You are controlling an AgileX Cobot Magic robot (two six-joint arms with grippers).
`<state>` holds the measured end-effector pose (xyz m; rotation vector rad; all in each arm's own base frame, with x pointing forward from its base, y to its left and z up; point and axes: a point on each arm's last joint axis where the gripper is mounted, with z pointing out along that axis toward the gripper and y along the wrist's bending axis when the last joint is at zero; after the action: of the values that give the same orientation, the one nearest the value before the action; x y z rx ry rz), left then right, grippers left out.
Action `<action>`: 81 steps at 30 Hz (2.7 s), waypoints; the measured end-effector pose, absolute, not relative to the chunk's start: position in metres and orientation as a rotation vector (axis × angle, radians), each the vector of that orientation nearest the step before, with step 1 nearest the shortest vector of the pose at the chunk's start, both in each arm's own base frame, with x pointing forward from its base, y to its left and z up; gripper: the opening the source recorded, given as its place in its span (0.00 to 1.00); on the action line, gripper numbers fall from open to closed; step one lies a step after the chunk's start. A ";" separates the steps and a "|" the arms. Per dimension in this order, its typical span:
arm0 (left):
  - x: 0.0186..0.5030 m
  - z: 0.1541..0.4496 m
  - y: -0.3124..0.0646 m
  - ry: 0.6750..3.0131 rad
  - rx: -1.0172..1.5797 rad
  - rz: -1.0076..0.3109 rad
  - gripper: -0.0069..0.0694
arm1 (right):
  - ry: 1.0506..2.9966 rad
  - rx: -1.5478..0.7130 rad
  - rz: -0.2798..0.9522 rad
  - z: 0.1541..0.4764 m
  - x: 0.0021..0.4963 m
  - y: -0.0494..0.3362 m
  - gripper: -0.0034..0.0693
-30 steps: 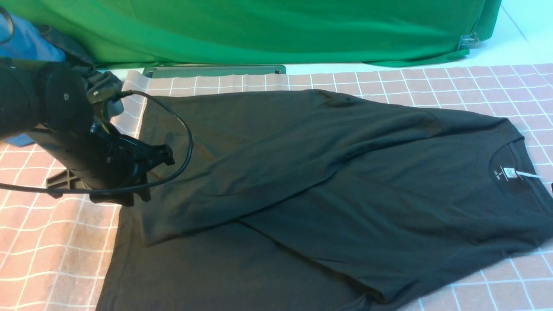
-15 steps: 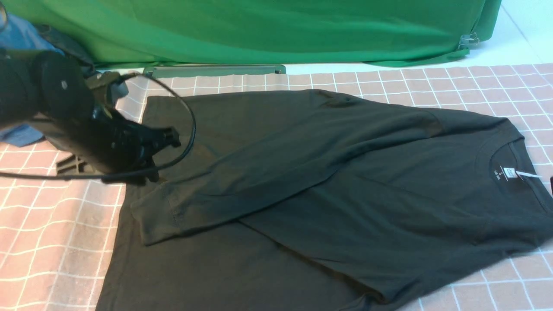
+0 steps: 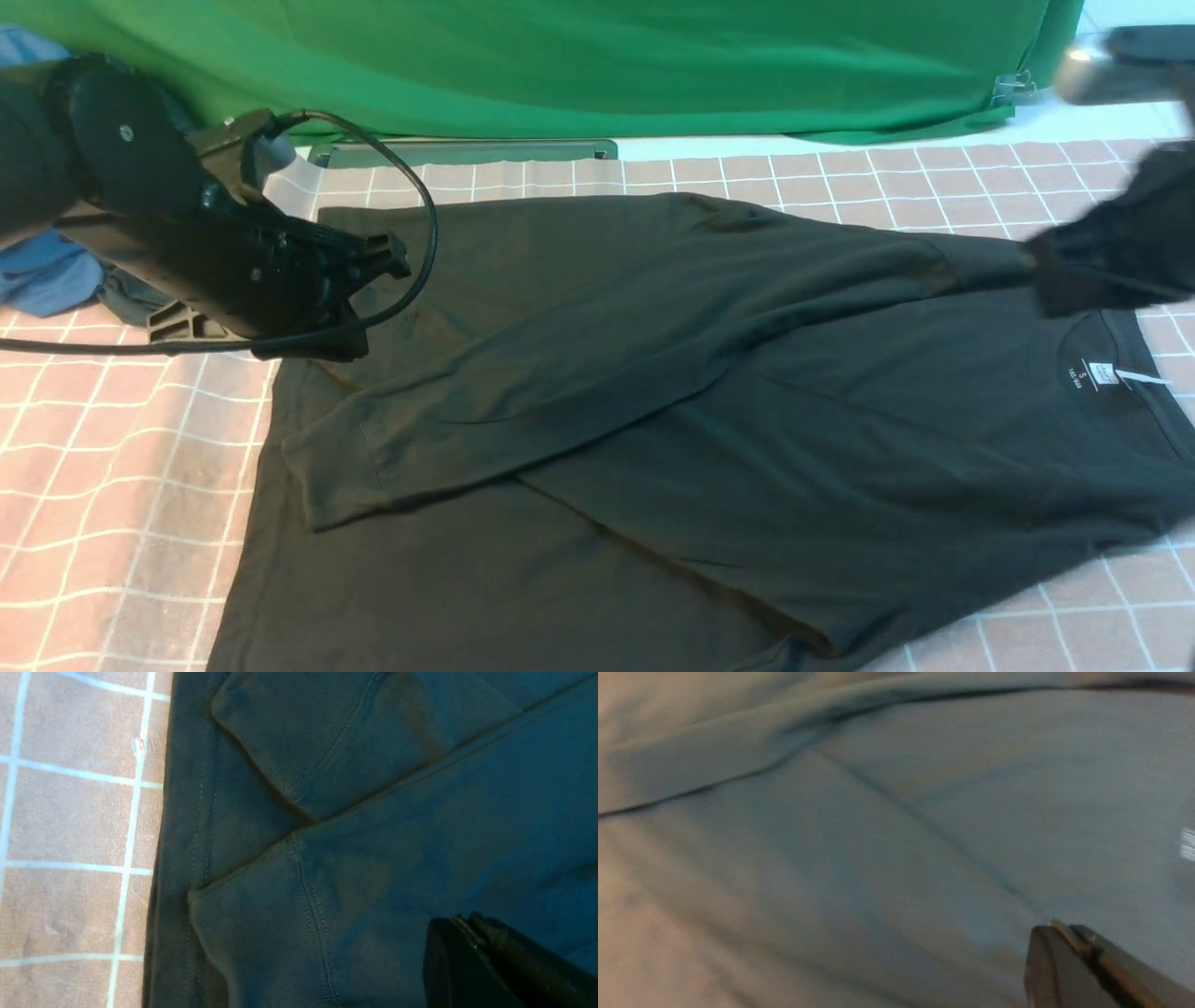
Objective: Fold a long-sleeved shirt over a pink coffee tablecloth.
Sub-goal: 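Grasp the near edge of the shirt at its hem and shoulder corners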
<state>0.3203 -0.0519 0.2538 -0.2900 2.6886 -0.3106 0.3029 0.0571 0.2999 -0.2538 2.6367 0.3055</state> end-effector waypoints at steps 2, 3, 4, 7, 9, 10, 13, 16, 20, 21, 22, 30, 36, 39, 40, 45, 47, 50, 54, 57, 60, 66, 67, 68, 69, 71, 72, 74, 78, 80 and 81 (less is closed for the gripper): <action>0.320 0.254 -0.052 2.691 -0.292 -0.318 0.10 | 2.653 -0.335 0.408 0.287 0.320 0.073 0.13; 0.320 0.254 -0.052 2.692 -0.291 -0.317 0.10 | 2.669 -0.367 0.435 0.279 0.325 0.079 0.17; 0.320 0.254 -0.052 2.692 -0.290 -0.317 0.10 | 2.669 -0.387 0.440 0.277 0.326 0.082 0.17; 0.322 0.254 -0.051 2.672 -0.276 -0.294 0.10 | 2.701 -0.553 0.491 0.251 0.337 0.114 0.37; 0.326 0.252 -0.050 2.652 -0.298 -0.277 0.10 | 2.707 -0.601 0.500 0.241 0.337 0.128 0.45; 0.329 0.250 -0.049 2.647 -0.309 -0.265 0.11 | 2.705 -0.618 0.503 0.239 0.337 0.133 0.47; 0.341 0.234 -0.046 2.678 -0.326 -0.220 0.11 | 2.671 -0.652 0.501 0.239 0.337 0.143 0.44; 0.350 0.214 -0.046 2.731 -0.301 -0.186 0.16 | 2.656 -0.650 0.500 0.241 0.337 0.144 0.37; 0.357 0.186 -0.047 2.816 -0.179 -0.147 0.32 | 2.661 -0.654 0.501 0.241 0.337 0.144 0.36; 0.358 0.184 -0.047 2.822 -0.169 -0.145 0.34 | 2.661 -0.654 0.501 0.241 0.337 0.144 0.36; 0.358 0.181 -0.048 2.830 -0.141 -0.155 0.41 | 2.661 -0.655 0.500 0.241 0.337 0.144 0.37; 0.363 0.179 -0.049 2.785 0.029 -0.135 0.73 | 2.659 -0.657 0.497 0.241 0.337 0.143 0.38; 0.364 0.168 -0.051 2.821 0.144 -0.131 0.66 | 2.641 -0.646 0.490 0.242 0.338 0.143 0.39; 0.362 0.165 -0.051 2.845 0.204 -0.126 0.41 | 2.635 -0.643 0.487 0.242 0.339 0.143 0.39; 0.361 0.166 -0.051 2.847 0.211 -0.127 0.31 | 2.631 -0.644 0.481 0.242 0.339 0.143 0.39; 0.359 0.183 -0.051 2.813 0.215 -0.124 0.15 | 2.591 -0.629 0.454 0.243 0.344 0.143 0.39; 0.359 0.195 -0.049 2.779 0.211 -0.098 0.15 | 2.579 -0.624 0.447 0.244 0.345 0.143 0.39; 0.358 0.211 -0.045 2.732 0.181 -0.051 0.15 | 2.566 -0.618 0.440 0.244 0.346 0.142 0.39; 0.358 0.215 -0.042 2.718 0.182 -0.012 0.15 | 2.559 -0.617 0.433 0.245 0.347 0.142 0.39; 0.360 0.213 -0.041 2.717 0.174 -0.001 0.15 | 2.552 -0.607 0.413 0.245 0.348 0.141 0.39; 0.365 0.210 -0.040 2.678 0.198 0.023 0.15 | 2.546 -0.583 0.370 0.245 0.351 0.139 0.39; 0.371 0.207 -0.040 2.644 0.181 0.027 0.17 | 2.535 -0.592 0.251 0.244 0.354 0.132 0.39; 0.371 0.207 -0.040 2.641 0.177 0.036 0.19 | 2.536 -0.582 0.236 0.244 0.355 0.130 0.39; 0.372 0.208 -0.039 2.637 0.163 0.046 0.22 | 2.538 -0.565 0.220 0.244 0.356 0.128 0.39; 0.373 0.210 -0.038 2.634 0.146 0.054 0.25 | 2.542 -0.536 0.212 0.244 0.357 0.124 0.39; 0.376 0.219 -0.037 2.617 0.102 0.071 0.33 | 2.557 -0.476 0.199 0.244 0.361 0.114 0.39; 0.377 0.225 -0.036 2.604 0.087 0.075 0.38 | 2.567 -0.453 0.191 0.243 0.362 0.108 0.39; 0.377 0.241 -0.036 2.569 0.067 0.067 0.45 | 2.595 -0.411 0.176 0.242 0.364 0.095 0.39; 0.372 0.262 -0.048 2.510 0.083 0.028 0.49 | 2.634 -0.358 0.158 0.241 0.365 0.078 0.39; 0.369 0.265 -0.061 2.503 0.113 -0.003 0.48 | 2.640 -0.343 0.154 0.241 0.366 0.073 0.39; 0.367 0.265 -0.075 2.504 0.149 -0.035 0.46 | 2.642 -0.332 0.150 0.241 0.366 0.070 0.39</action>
<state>0.3666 -0.0751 0.2646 0.1488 2.5042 -0.0354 0.3662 0.0701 0.2406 -0.3325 2.6421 0.1503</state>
